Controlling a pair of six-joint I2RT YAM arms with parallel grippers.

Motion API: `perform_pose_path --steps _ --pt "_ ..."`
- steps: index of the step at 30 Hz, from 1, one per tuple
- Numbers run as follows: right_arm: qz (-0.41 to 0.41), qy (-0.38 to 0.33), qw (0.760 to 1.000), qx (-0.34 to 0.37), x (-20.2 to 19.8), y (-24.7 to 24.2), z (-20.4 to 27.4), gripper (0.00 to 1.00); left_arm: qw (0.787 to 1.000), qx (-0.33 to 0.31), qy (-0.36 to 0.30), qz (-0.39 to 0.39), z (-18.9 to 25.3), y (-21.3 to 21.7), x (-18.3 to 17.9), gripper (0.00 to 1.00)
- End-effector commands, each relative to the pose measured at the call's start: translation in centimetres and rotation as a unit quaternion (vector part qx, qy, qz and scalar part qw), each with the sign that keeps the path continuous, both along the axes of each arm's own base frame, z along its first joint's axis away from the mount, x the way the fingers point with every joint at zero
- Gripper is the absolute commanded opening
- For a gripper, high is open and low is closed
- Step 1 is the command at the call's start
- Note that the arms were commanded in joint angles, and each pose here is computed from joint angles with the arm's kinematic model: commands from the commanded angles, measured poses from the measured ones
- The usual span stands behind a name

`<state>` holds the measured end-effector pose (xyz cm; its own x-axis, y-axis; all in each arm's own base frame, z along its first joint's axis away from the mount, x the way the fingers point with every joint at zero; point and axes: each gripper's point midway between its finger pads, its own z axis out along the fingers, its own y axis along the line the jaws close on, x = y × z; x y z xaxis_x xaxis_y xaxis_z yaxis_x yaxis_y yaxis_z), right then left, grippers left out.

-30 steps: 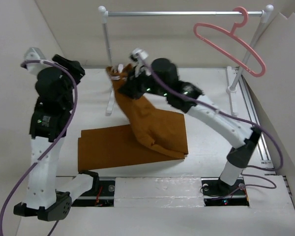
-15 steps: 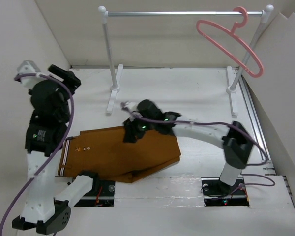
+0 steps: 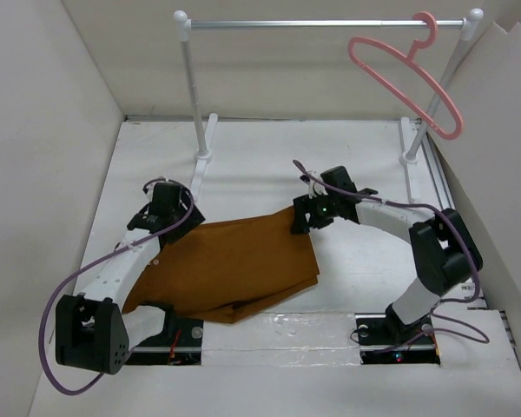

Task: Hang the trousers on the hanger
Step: Fold the trousers at the center of the board.

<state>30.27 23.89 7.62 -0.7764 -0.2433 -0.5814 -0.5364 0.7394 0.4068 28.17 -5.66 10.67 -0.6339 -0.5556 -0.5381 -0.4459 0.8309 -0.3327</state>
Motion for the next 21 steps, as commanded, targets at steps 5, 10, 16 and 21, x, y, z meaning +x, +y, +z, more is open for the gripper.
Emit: perform_pose_path --steps 5,10,16,21 --pt "-0.003 -0.005 0.998 0.063 1.9 0.9 -0.1 0.38 0.992 -0.115 0.055 0.014 -6.2 -2.6 -4.2 0.57" --pt "-0.077 -0.029 0.992 0.098 6.1 -2.3 0.6 0.0 0.995 -0.076 0.027 0.066 -8.4 -0.4 -3.8 0.55" --pt "-0.145 -0.035 0.984 0.095 7.8 -8.2 0.3 0.0 0.99 -0.036 -0.045 0.127 -6.6 1.5 2.5 0.53" --pt "-0.164 -0.008 0.985 0.059 5.6 -10.5 -1.4 0.0 0.983 -0.03 -0.131 0.123 0.1 0.8 11.5 0.52"
